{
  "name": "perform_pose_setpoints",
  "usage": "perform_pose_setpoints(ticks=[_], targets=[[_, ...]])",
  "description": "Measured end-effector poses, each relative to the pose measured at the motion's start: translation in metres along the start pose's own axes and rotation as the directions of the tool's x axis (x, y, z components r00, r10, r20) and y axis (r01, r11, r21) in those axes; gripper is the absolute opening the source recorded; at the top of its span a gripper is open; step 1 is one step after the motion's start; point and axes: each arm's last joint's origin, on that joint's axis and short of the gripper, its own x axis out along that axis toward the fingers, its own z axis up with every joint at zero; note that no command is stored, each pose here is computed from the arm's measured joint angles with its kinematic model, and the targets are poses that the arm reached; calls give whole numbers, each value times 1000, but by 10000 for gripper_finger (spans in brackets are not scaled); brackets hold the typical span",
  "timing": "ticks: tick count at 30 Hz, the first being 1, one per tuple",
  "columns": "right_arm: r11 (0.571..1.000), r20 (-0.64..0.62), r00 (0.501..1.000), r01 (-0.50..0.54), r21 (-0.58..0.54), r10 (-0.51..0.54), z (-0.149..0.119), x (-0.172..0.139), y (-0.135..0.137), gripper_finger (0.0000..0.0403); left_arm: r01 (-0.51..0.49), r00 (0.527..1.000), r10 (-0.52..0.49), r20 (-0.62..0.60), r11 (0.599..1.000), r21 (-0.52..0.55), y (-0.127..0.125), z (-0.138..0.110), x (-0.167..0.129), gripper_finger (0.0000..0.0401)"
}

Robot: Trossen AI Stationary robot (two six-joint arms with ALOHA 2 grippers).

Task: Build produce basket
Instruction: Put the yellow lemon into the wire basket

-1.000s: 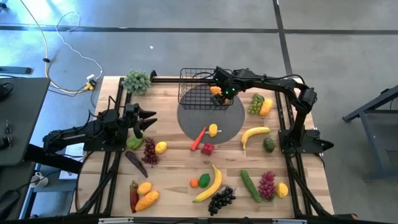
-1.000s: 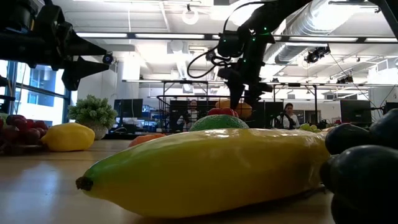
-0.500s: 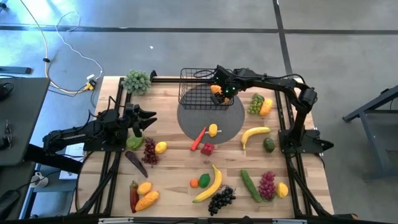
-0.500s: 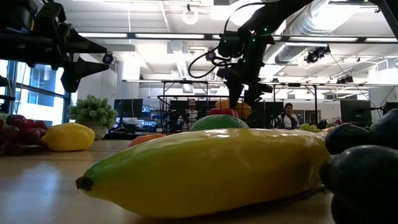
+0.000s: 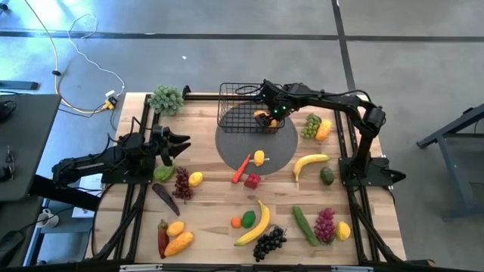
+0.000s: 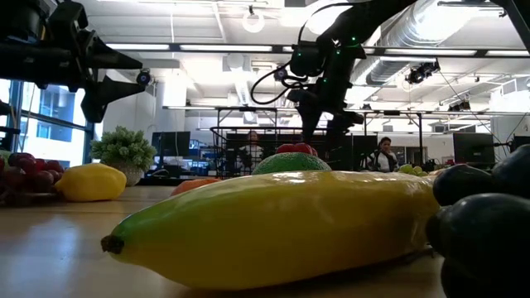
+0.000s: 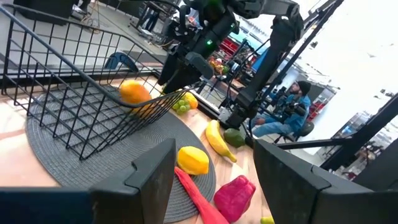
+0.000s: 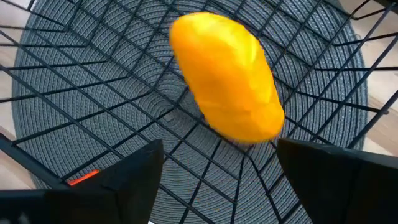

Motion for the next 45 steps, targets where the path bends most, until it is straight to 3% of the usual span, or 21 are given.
perform_pose_setpoints(ticks=[10,18,26,31,38,45], targets=[[997,39,999,-25,68,22,-2,-17,2,298,46,997,-45,69,999,-18,-9,13,-3,206],[993,99,993,-72,93,63,-10,-42,13,298,73,990,-79,120,996,50,-26,40,-12,206],[994,167,983,-85,75,72,-22,-63,27,299,9,1000,-8,-7,998,62,-43,66,-25,206],[991,186,979,-97,96,77,-28,-69,34,299,42,991,-34,-128,997,58,-56,82,-26,206],[990,182,979,-109,91,91,-35,-70,45,299,129,924,-117,-365,992,8,-75,99,-18,206],[990,185,979,-108,88,91,-39,-70,50,299,207,770,-153,-619,978,16,-86,107,-17,206]])
